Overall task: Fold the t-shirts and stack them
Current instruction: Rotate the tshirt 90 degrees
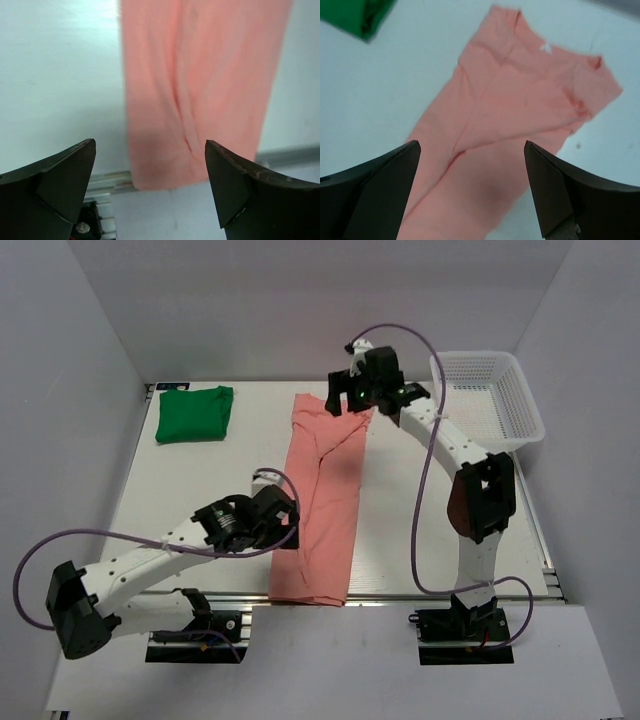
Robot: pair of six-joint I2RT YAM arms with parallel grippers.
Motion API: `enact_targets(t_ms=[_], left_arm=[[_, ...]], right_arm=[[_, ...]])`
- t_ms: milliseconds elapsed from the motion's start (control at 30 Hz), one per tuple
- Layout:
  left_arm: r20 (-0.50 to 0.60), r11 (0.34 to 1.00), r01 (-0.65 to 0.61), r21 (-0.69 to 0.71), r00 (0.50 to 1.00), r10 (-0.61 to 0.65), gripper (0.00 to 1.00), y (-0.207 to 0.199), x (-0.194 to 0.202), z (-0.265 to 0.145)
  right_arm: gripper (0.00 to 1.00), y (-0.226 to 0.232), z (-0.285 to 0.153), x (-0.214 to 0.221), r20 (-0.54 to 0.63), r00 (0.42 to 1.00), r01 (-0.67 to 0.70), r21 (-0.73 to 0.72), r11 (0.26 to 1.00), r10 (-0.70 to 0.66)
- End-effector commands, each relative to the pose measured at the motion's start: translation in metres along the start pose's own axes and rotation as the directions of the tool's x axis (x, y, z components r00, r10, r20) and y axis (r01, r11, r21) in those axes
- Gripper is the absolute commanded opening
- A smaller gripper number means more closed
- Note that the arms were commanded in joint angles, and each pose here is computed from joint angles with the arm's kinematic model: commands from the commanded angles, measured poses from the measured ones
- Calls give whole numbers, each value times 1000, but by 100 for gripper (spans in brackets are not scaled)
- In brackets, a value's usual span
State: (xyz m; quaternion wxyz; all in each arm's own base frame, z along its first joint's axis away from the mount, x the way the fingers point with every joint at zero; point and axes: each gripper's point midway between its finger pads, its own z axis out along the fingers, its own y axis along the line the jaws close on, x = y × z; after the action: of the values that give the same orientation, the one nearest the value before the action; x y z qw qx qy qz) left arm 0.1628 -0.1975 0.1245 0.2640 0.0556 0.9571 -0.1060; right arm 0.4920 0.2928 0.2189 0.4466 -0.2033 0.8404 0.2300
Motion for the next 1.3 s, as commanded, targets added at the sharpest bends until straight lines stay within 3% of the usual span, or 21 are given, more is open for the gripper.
enact_targets(t_ms=[0,67,100,233,500,767,1267], left_arm=[[242,962,179,-206,962,-127,100,54,-39,-12],[336,939,258,-226,926,-173,100,71,-55,-22],[365,930,287,-230,911,-191,100,76,-60,-26],[446,909,372,-191,857,-257,100,89,-70,-35],[319,878,372,-301,907,-275,100,110,-21,7],[307,892,370,-260,907,-287,100,106,-18,9],[321,894,379,-240,900,-295,100,107,-19,6]], right_arm=[[90,17,-2,120,-319,948,37,78,996,-10],[90,41,-7,132,-315,949,65,105,992,-29],[90,43,-12,160,-366,930,78,111,991,-32],[90,68,-9,181,-396,917,118,151,981,-49],[90,117,-8,215,-453,887,169,143,975,-87],[90,142,-11,243,-478,868,220,133,966,-132],[90,96,-57,283,-526,850,225,327,918,-21]])
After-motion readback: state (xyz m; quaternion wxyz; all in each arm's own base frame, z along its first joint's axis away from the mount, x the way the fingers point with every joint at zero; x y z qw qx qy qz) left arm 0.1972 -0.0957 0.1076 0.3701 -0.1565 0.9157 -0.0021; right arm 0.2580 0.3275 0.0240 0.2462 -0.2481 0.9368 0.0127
